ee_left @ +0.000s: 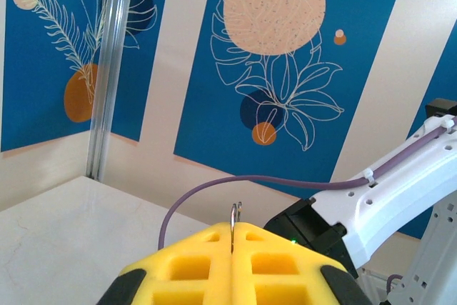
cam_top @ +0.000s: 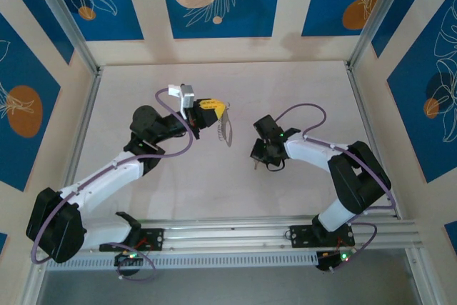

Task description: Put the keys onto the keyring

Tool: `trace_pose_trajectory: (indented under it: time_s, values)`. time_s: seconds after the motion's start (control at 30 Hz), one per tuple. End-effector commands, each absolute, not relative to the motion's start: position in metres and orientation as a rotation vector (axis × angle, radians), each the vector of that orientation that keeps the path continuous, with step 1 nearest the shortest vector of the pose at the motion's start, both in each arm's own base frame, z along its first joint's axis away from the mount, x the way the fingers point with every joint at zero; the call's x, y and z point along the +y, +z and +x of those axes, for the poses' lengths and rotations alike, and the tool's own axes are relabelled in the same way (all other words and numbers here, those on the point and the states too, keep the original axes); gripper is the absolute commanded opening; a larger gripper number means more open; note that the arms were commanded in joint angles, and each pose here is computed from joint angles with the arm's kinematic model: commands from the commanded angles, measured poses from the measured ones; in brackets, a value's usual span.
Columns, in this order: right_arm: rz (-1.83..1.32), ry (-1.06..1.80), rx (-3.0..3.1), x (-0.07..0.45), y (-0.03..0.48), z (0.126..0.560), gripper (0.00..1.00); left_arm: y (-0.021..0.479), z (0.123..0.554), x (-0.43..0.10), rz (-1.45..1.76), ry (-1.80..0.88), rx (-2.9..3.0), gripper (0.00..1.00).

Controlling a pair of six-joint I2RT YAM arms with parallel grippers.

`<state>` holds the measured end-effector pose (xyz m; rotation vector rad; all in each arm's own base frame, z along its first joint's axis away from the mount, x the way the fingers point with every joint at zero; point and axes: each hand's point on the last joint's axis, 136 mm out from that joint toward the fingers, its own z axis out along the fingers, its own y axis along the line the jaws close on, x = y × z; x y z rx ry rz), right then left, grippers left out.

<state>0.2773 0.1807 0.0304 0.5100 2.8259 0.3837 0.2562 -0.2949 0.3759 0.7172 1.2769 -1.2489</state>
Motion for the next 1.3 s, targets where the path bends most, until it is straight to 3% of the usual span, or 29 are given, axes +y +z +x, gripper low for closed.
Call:
trace_pose_trajectory:
  time_s: [0.0, 0.3, 0.53, 0.83, 1.27]
  values:
    - [0.537, 0.397, 2.833, 0.178, 0.027, 0.275, 0.0, 0.386, 0.252, -0.293, 0.736, -1.254, 1.214, 0.0]
    - [0.548, 0.343, 2.845, 0.17, 0.021, 0.272, 0.03, 0.388, 0.251, -0.292, 0.735, -1.261, 1.208, 0.0]
    - [0.545, 0.321, 2.852, 0.167, 0.02, 0.271, 0.21, 0.389, 0.251, -0.292, 0.731, -1.266, 1.205, 0.0]
    - [0.519, 0.318, 2.817, 0.167, 0.037, 0.274, 0.35, 0.391, 0.251, -0.293, 0.73, -1.275, 1.198, 0.0]
    - [0.529, 0.354, 2.815, 0.173, 0.035, 0.277, 0.35, 0.39, 0.251, -0.293, 0.728, -1.277, 1.2, 0.0]
